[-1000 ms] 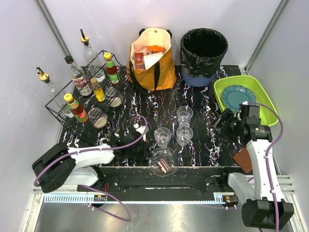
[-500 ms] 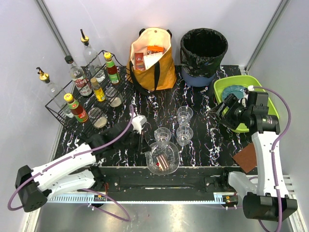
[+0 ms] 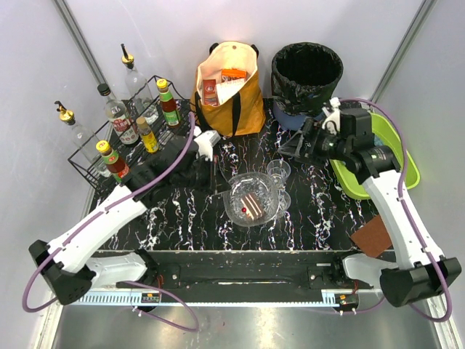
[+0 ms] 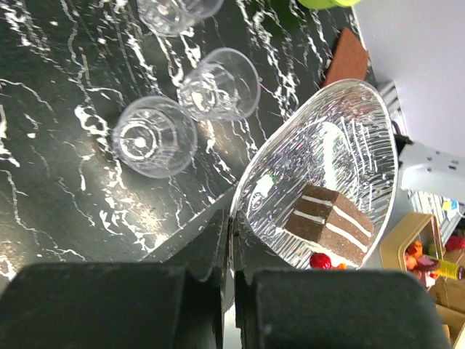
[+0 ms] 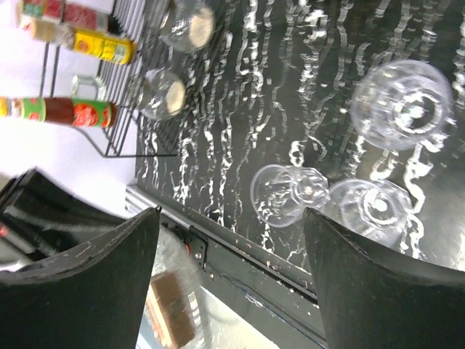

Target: Clear the kitchen counter

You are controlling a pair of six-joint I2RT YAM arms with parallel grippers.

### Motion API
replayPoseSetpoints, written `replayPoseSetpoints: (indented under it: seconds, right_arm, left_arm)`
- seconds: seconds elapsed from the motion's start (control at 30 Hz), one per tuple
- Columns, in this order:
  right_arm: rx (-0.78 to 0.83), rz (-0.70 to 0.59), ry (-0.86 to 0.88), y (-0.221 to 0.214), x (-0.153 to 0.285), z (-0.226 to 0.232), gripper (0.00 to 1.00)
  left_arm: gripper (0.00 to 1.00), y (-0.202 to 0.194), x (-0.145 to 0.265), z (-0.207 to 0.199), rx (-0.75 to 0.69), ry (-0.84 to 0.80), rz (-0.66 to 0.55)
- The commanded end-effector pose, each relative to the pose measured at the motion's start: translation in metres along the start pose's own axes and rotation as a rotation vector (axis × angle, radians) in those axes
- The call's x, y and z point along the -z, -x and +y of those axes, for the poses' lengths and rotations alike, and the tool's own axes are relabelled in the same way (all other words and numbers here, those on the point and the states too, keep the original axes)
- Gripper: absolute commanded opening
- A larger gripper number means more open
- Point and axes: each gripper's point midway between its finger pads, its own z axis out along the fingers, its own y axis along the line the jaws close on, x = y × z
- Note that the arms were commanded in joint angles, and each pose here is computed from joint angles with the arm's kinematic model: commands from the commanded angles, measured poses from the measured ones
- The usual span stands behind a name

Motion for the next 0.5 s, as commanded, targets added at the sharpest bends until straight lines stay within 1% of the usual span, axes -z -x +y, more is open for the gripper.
replayPoseSetpoints:
  seconds: [0.0,0.1,0.23,0.4,0.47]
  right_arm:
    - [0.117,-0.045,0.155,0.016,-0.007,0.057,0.84]
    - [0.117,0.01,0.236,0.009,-0.02,0.076,0.84]
    - [0.109,0.027,0.331,0.006,-0.028,0.094,0.85]
    - [0.138,0.076,0.364,-0.003,-0.036,0.101,0.86]
    - [0.133,0.086,0.333,-0.006,-0.043,0.094,0.86]
  left_arm:
    - [0.0,0.026,-0.003,0.004,0.005,-0.003,-0.011]
    - [0.0,0.04,-0.007,0.021,0.036,0.043,-0.033]
    - [0.0,0.059,-0.005,0.043,0.072,0.124,-0.093]
    - [0.0,0.074,-0.006,0.046,0.083,0.124,-0.123]
    - [0.0,0.078,-0.007,0.045,0.091,0.114,-0.133]
